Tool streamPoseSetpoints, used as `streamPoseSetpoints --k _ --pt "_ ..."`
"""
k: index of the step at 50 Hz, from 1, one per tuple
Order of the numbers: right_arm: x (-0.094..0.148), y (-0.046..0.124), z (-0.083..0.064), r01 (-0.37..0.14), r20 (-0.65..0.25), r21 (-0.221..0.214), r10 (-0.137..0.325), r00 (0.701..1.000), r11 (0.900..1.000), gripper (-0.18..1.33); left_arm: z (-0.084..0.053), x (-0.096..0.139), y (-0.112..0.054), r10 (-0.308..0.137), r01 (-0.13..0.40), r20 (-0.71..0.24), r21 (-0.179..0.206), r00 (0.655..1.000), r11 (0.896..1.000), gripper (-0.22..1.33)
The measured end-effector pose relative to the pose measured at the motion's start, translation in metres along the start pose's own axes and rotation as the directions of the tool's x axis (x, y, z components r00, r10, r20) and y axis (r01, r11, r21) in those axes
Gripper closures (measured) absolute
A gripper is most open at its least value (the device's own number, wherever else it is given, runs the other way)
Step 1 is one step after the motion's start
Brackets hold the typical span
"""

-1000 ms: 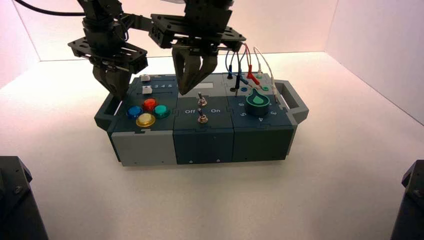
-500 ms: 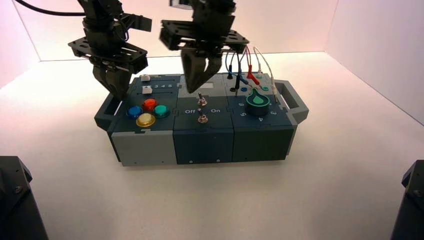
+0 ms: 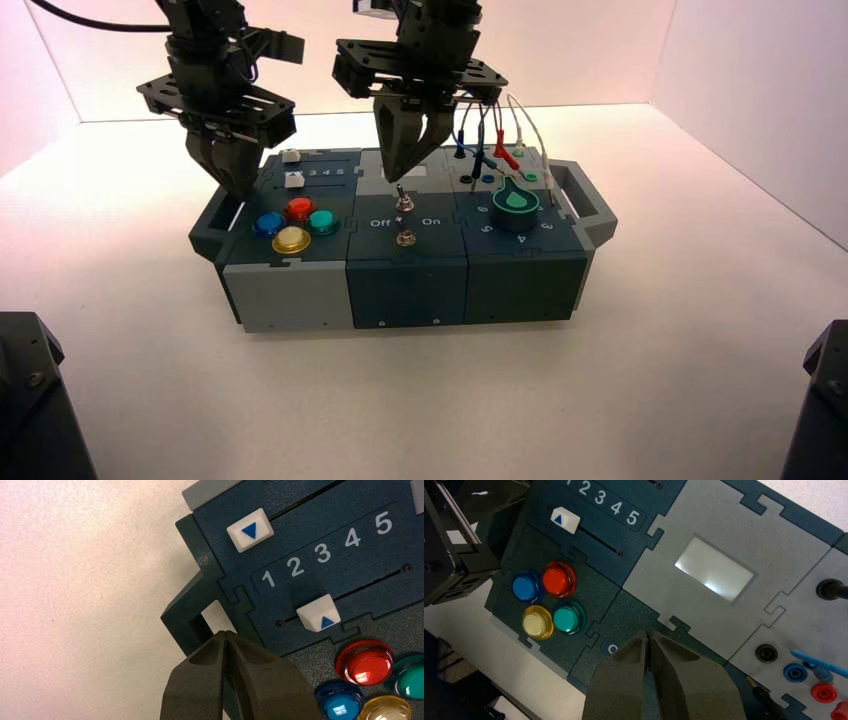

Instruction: Flip the top switch on with the right gripper.

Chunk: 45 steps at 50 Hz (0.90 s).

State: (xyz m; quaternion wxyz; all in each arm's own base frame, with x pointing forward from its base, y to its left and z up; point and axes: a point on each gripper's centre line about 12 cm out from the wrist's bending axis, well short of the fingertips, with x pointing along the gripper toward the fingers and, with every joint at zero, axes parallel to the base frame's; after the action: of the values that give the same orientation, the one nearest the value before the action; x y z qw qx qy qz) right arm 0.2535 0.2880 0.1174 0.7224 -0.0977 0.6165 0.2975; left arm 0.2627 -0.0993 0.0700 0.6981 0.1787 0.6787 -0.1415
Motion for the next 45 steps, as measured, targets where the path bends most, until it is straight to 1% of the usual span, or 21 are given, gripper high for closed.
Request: streamPoseSetpoints --k 11,18,31,37,45 --pt "0.002 0.005 -0.003 -0.008 -0.008 0.0 0.008 1.0 1.0 1.29 0.0 0.0 0.0 0.0 0.0 -0.001 0.002 1.0 1.0 1.27" --pt "0.007 0.01 -0.007 -0.01 -0.025 -0.006 0.01 1.0 0.9999 1.29 0.0 0.0 0.0 0.001 -0.001 -0.002 0.001 1.0 1.0 1.27" --pt "0.016 0.009 -0.011 -0.007 -0.052 0.003 0.007 0.999 1.0 1.29 0.0 0.0 0.0 0.0 0.0 -0.003 0.003 1.0 1.0 1.27" --pt "0.016 0.01 -0.011 -0.007 -0.048 0.001 0.007 0.999 1.0 1.29 0.0 0.0 0.0 0.0 0.0 -0.001 0.003 1.0 1.0 1.27" --pt "0.016 0.007 -0.01 -0.007 -0.043 0.016 0.008 0.999 0.9998 1.29 0.0 0.0 0.0 0.001 -0.001 -0.001 0.004 1.0 1.0 1.27"
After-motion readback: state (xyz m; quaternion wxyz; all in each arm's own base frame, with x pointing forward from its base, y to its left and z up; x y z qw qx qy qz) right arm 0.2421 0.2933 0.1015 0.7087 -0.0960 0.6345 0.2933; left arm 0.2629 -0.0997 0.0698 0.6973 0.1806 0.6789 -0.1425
